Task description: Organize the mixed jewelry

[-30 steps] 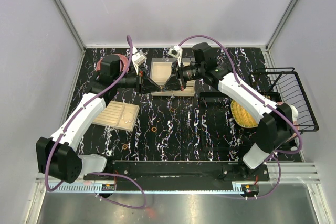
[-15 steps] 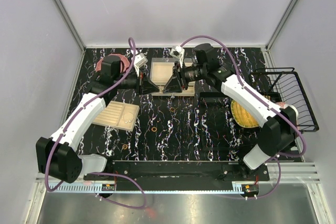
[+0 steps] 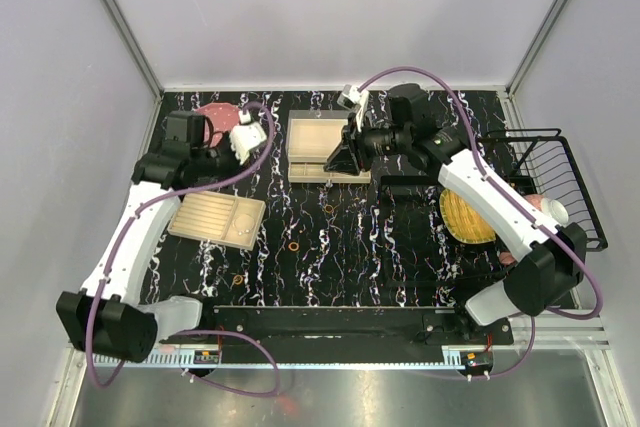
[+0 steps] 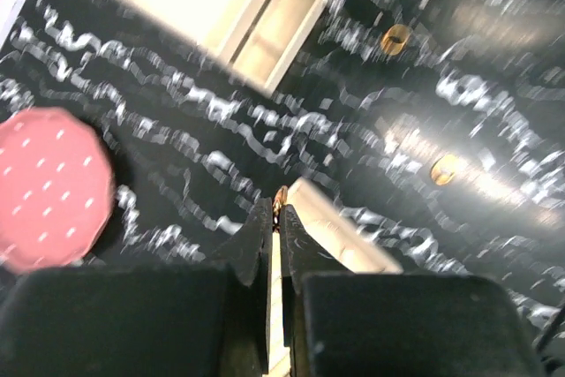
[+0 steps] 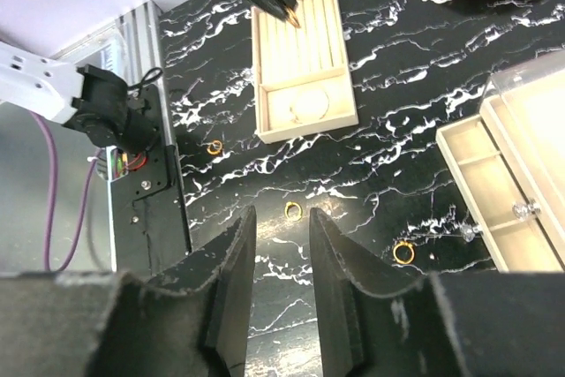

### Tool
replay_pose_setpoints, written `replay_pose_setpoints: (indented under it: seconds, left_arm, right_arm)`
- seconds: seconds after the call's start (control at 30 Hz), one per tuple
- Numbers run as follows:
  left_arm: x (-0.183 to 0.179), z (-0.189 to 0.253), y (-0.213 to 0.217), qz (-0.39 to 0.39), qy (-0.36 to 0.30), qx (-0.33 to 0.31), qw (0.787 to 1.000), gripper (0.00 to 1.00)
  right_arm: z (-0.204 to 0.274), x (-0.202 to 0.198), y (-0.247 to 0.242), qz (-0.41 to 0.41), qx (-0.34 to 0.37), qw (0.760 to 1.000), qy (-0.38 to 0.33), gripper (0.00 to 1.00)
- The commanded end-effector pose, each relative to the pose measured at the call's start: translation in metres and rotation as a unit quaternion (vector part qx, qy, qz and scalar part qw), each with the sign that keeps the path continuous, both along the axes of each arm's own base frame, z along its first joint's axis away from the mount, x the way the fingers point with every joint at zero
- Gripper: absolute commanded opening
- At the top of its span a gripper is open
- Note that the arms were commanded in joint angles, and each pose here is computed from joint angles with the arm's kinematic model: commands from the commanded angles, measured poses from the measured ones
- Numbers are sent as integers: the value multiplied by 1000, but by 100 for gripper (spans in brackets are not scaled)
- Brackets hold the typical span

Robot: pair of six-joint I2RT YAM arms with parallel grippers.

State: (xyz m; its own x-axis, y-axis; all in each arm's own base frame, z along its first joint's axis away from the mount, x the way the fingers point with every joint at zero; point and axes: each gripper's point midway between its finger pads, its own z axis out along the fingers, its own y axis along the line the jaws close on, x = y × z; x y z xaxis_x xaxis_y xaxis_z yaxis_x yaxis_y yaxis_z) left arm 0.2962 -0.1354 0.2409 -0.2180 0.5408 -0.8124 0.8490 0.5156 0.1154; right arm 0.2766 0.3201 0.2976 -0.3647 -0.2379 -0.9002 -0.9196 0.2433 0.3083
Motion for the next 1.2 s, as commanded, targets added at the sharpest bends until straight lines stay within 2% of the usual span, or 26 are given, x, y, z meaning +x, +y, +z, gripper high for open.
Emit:
replay_pose_setpoints:
  seconds: [0.0, 0.03, 0.07, 0.13, 0.2, 0.43, 0.7, 1.17]
  left_arm:
    - [-2, -32, 68, 6, -77, 203, 976, 0]
    - [3, -35, 77, 0, -102, 233, 967, 0]
    - [1, -51, 84, -3, -95, 256, 962, 0]
    - [7, -57, 104, 5, -109, 306, 946, 0]
    - [10, -72, 117, 3, -98, 335, 937, 0]
    - [25, -87, 157, -49, -101, 389, 914, 0]
    - [26, -120, 176, -101, -73, 389, 913, 0]
    - [28, -167, 179, -160, -40, 377, 911, 0]
  right_arm:
    - [-20, 10, -20, -38, -49, 997, -35, 35]
    - [-22, 9, -22, -40, -50, 997, -41, 35]
    - [-33, 8, -24, -40, -58, 997, -34, 35]
    - [-35, 9, -27, -48, -56, 996, -45, 34]
    - [-46, 6, -31, -51, -60, 996, -41, 34]
    - [-48, 2, -33, -45, -52, 997, -42, 34]
    - [-57, 1, -28, -30, -50, 998, -24, 34]
    - [-70, 4, -26, -27, -60, 998, -10, 33]
